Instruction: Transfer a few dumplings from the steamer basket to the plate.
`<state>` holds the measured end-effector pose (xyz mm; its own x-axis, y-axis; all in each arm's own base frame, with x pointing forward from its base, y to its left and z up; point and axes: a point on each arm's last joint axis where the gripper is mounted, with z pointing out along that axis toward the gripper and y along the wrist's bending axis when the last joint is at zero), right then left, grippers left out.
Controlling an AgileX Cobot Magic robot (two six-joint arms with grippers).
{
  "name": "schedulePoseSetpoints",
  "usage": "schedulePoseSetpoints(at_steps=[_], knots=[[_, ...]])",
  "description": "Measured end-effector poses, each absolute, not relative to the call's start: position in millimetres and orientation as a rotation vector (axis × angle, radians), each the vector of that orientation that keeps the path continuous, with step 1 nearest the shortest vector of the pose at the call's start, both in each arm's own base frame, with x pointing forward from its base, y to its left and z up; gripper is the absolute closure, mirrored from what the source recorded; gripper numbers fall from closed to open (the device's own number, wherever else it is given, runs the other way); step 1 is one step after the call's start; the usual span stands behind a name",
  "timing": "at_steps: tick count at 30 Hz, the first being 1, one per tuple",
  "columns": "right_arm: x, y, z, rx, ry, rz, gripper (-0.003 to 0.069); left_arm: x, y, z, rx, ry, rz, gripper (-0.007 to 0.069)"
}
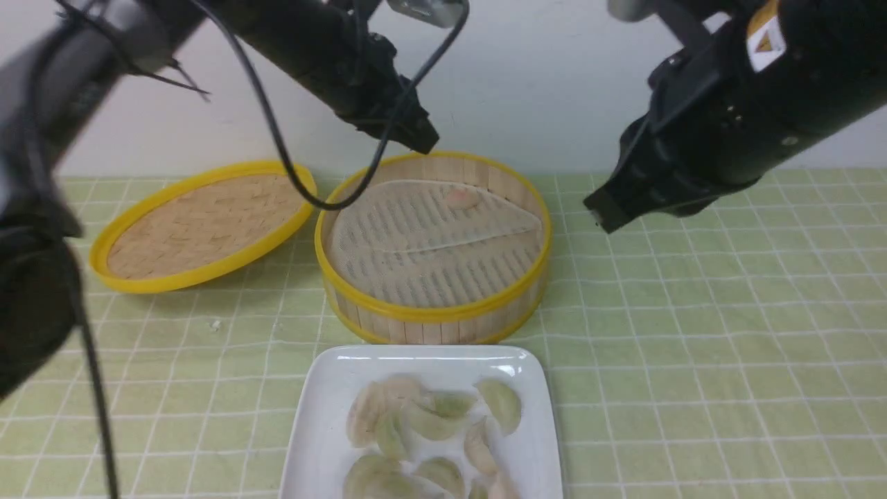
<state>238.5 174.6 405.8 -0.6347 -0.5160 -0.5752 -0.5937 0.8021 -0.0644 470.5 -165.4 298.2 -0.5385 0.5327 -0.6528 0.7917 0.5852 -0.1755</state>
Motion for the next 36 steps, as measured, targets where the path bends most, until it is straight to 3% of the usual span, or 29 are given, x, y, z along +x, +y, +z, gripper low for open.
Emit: schedulePoseSetpoints(at_steps=[6,16,19,26,29,36], knots=[[235,171,410,-0.809,2.392,0.188,0.0675,518,-180,245,1.004,2.262,-0.507,0.0631],[237,167,411,-0.811,2.378,0.118,0.0675,525,-207,194,1.175,2.195,-0.462,0.0608],[237,167,411,-0.811,2.376,0.113,0.0675,525,-211,178,1.23,2.191,-0.458,0.0534],[237,168,410,-0.811,2.38,0.131,0.0675,533,-213,154,1.214,2.163,-0.422,0.0217],[237,168,410,-0.811,2.381,0.135,0.0675,535,-212,154,1.212,2.151,-0.395,0.0125],[237,168,410,-0.811,2.381,0.135,0.0675,538,-210,160,1.219,2.122,-0.325,0.0104]])
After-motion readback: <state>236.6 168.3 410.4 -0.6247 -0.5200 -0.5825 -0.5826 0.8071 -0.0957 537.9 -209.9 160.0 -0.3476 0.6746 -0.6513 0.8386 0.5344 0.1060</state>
